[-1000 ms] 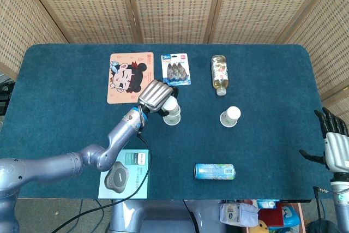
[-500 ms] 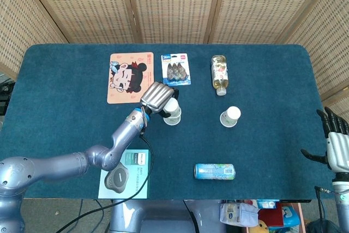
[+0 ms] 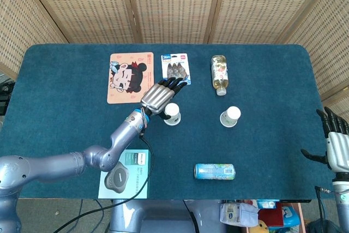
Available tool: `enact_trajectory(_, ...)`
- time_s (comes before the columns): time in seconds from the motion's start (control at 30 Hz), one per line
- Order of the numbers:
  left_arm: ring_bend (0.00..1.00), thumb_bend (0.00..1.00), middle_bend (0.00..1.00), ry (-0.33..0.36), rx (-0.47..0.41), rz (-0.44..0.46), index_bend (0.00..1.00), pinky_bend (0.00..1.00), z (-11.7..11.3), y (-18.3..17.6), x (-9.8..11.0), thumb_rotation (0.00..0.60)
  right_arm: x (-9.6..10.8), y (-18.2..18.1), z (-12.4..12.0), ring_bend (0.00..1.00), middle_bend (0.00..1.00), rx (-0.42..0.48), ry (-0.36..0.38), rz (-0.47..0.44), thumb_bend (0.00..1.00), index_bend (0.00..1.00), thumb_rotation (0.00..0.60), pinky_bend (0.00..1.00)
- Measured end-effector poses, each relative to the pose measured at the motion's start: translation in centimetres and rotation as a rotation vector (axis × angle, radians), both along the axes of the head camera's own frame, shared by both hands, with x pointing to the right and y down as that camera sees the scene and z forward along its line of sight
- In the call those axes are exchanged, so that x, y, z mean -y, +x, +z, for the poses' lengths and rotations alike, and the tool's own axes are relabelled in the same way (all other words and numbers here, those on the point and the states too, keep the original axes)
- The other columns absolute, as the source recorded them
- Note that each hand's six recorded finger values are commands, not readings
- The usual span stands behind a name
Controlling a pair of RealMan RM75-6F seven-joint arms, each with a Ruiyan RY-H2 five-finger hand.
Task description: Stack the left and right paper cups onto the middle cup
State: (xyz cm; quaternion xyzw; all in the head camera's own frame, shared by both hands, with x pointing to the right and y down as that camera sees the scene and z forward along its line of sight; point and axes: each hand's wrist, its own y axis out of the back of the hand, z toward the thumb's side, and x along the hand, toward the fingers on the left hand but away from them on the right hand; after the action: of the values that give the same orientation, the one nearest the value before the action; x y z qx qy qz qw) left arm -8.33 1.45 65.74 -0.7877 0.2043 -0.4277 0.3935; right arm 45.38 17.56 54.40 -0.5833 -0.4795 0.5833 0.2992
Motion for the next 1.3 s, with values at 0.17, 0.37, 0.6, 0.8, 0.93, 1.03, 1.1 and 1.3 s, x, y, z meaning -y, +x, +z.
enact_trajectory(0.17,0.00,0.17,0.00,0.046,-0.003,-0.023,0.00,0.00,-1.4,-1.8,0.6,0.600,-0.1,0.0,0.3,0.00,0.00,-0.003,-0.008,-0.003,0.00,0.00,0.600,0.00)
enact_trajectory(0.37,0.00,0.14,0.00,0.129,0.044,-0.114,0.00,0.00,-3.1,-7.7,0.9,0.600,-0.1,-0.6,0.7,0.00,0.00,-0.008,-0.021,-0.028,0.00,0.00,0.600,0.00)
enact_trajectory(0.6,0.00,0.14,0.00,0.234,0.149,-0.347,0.00,0.00,-5.6,-21.3,-0.6,0.600,1.1,-2.5,1.8,0.00,0.00,-0.019,-0.030,-0.108,0.00,0.00,0.600,0.00)
enact_trajectory(0.8,0.00,0.14,0.00,0.297,0.252,-0.533,0.00,0.00,-8.1,-31.1,-4.6,0.600,3.0,-5.9,4.0,0.00,0.00,0.069,-0.098,-0.204,0.00,0.03,0.600,0.00)
enact_trajectory(0.93,0.00,0.14,0.00,0.296,0.271,-0.644,0.00,0.00,-9.2,-35.3,-7.9,0.600,5.0,-8.9,5.6,0.00,0.01,0.114,-0.133,-0.298,0.00,0.06,0.600,0.00)
enact_trajectory(1.03,0.00,0.14,0.00,0.283,0.273,-0.692,0.00,0.00,-9.6,-37.2,-9.9,0.600,6.3,-10.7,6.9,0.00,0.03,0.129,-0.164,-0.353,0.00,0.07,0.600,0.00)
enact_trajectory(1.1,0.00,0.15,0.00,0.288,0.277,-0.704,0.00,0.00,-10.0,-37.9,-10.8,0.600,7.1,-11.7,7.7,0.00,0.04,0.139,-0.184,-0.375,0.00,0.08,0.600,0.00)
enact_trajectory(1.3,0.00,0.15,0.00,0.281,0.289,-0.703,0.00,0.00,-10.0,-38.9,-12.0,0.600,9.1,-13.4,9.6,0.00,0.06,0.139,-0.244,-0.398,0.00,0.09,0.600,0.00)
